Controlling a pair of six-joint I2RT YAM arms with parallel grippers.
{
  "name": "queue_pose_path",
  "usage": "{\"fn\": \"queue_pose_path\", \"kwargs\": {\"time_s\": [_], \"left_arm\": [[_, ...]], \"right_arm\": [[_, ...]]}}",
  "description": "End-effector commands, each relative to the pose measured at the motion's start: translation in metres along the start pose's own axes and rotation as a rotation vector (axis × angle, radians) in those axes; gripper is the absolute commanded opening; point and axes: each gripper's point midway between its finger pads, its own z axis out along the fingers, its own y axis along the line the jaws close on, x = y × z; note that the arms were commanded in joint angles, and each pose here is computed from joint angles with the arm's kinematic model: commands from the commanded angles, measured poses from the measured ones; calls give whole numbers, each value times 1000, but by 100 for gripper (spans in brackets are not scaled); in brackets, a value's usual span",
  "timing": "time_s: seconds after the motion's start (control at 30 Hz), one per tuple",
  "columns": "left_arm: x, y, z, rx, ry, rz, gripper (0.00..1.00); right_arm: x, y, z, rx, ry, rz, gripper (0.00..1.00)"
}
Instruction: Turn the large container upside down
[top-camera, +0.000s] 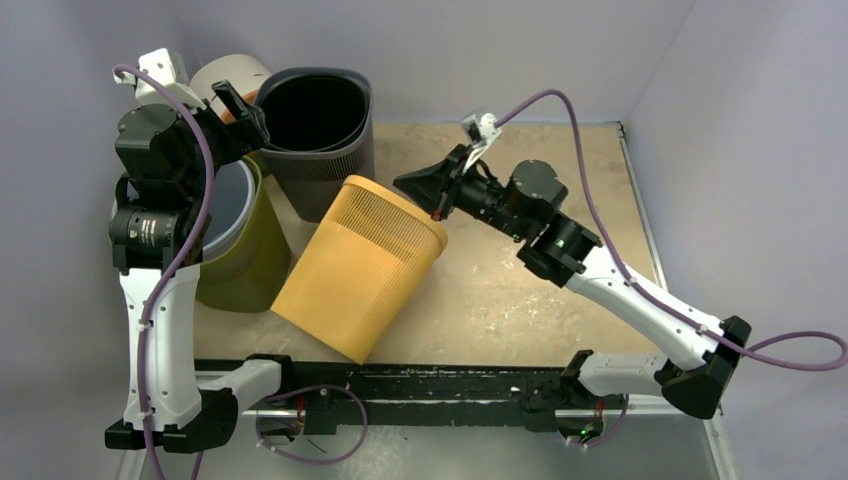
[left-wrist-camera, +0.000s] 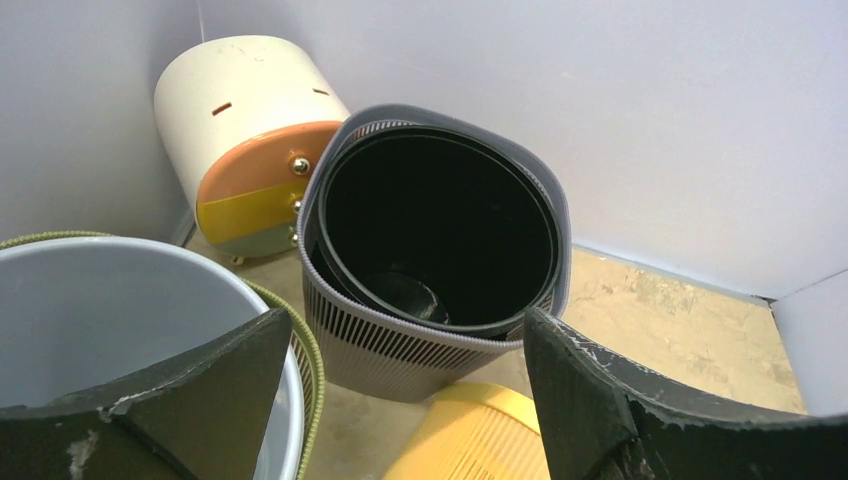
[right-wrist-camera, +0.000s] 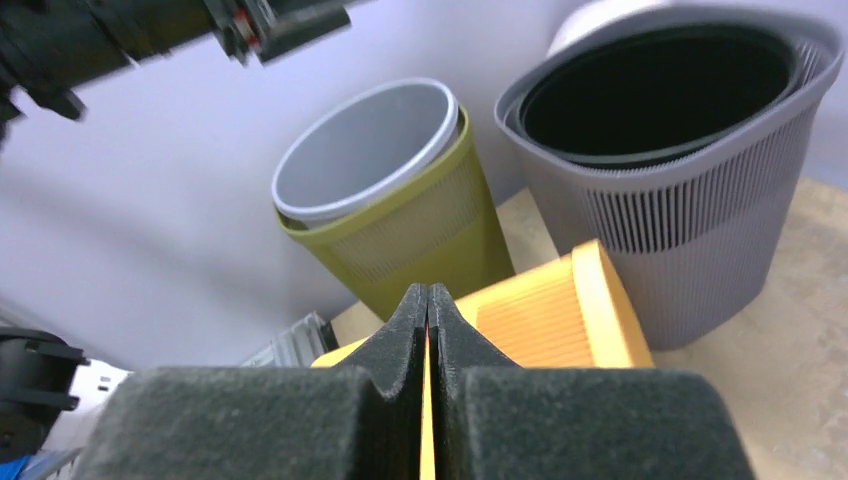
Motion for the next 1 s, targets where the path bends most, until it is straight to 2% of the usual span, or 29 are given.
{"fn": "queue_pose_path", "kwargs": {"time_s": [0.0, 0.07, 0.2, 0.27, 0.3, 0.37, 0.4, 0.53, 0.67, 0.77, 0.87, 0.97], "left_arm": [[-19, -4, -9, 12, -51, -18, 83], [-18, -3, -8, 11, -48, -19, 83], [-15, -5, -6, 20, -39, -17, 83], [-12, -6, -4, 25, -31, -15, 83], [-10, -6, -3, 28, -27, -15, 83], [-6, -6, -1, 31, -21, -16, 83], [-4, -5, 0, 31, -17, -14, 83], [3, -1, 2, 18, -3, 0, 83], [11, 2, 5, 10, 7, 9, 83], [15, 2, 8, 11, 18, 15, 83], [22, 5, 10, 3, 32, 26, 83], [27, 8, 13, -8, 43, 36, 83]], "right_arm": [[11, 5, 5, -62, 18, 8, 0], [18, 0, 3, -47, 55, -19, 2], [39, -26, -4, 61, 143, -107, 34], [43, -44, -11, 145, 161, -163, 56], [45, -52, -13, 166, 178, -203, 70], [49, -71, -18, 199, 213, -249, 83], [51, -82, -20, 208, 236, -256, 86], [53, -119, -29, 214, 292, -254, 88], [65, -139, -29, 116, 361, -238, 86], [84, -154, -26, 8, 427, -185, 82], [101, -152, -25, -138, 464, -130, 76], [116, -144, -26, -252, 493, -89, 75]]}}
